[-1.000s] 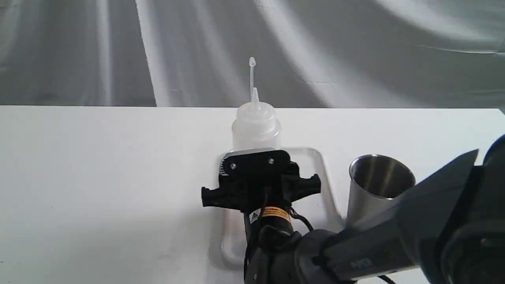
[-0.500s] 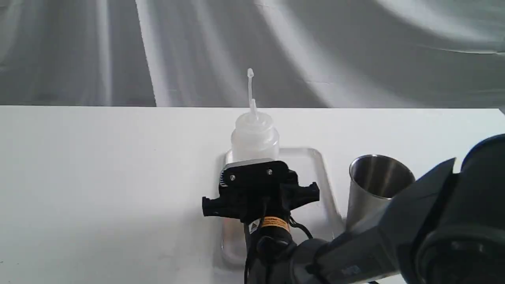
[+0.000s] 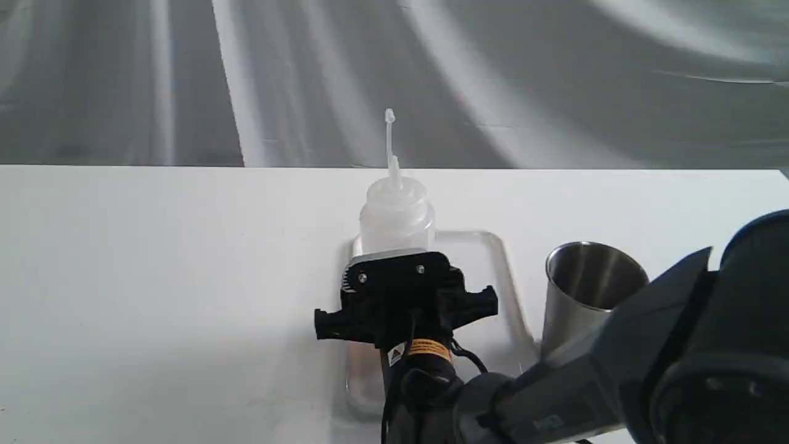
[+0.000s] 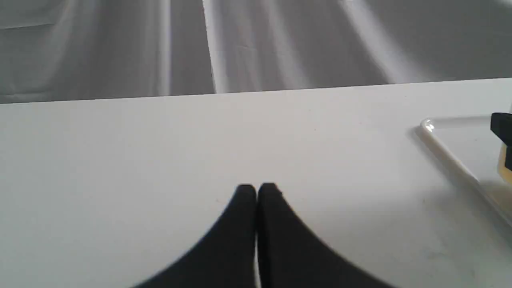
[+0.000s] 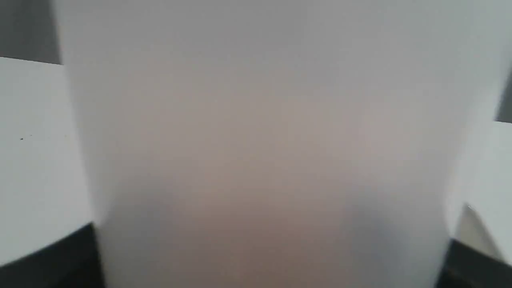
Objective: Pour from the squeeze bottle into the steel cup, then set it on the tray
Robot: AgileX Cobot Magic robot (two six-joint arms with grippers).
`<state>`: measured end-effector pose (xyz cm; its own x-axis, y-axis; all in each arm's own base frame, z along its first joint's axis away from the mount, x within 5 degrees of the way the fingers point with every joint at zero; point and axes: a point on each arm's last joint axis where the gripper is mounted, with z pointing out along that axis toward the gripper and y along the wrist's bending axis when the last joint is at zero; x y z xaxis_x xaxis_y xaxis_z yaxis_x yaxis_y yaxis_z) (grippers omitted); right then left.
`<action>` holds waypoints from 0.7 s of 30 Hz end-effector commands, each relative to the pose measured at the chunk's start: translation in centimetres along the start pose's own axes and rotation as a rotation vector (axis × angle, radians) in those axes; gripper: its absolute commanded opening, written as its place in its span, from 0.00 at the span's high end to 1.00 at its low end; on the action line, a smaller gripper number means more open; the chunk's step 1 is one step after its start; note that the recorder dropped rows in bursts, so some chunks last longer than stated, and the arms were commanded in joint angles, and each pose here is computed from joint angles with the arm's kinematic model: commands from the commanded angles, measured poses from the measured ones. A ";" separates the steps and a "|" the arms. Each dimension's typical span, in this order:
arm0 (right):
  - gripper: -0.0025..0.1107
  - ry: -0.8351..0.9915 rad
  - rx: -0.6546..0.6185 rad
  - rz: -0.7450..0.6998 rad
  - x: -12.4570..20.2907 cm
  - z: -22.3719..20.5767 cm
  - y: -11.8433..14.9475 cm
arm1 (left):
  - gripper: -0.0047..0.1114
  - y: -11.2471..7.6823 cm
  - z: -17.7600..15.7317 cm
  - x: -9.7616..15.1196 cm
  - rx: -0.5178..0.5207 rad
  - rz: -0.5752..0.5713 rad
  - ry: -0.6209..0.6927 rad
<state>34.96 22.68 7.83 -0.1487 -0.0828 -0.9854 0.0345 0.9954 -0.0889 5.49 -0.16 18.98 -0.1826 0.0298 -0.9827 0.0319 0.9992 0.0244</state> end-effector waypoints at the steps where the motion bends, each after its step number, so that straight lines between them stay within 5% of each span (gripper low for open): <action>1: 0.98 -0.041 -0.001 0.043 -0.7 0.3 -0.1 | 0.96 0.0 0.0 0.1 -0.002 -0.004 -0.006; 21: 0.98 -0.027 0.015 0.037 0.2 0.3 -0.3 | 0.96 0.0 0.0 0.1 -0.001 -0.004 -0.006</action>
<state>34.86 22.61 6.72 -0.1711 -0.0456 -0.9842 0.0396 0.9978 -0.0531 5.49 -0.16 18.98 -0.1826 0.0298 -0.9827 0.0319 0.9992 0.0244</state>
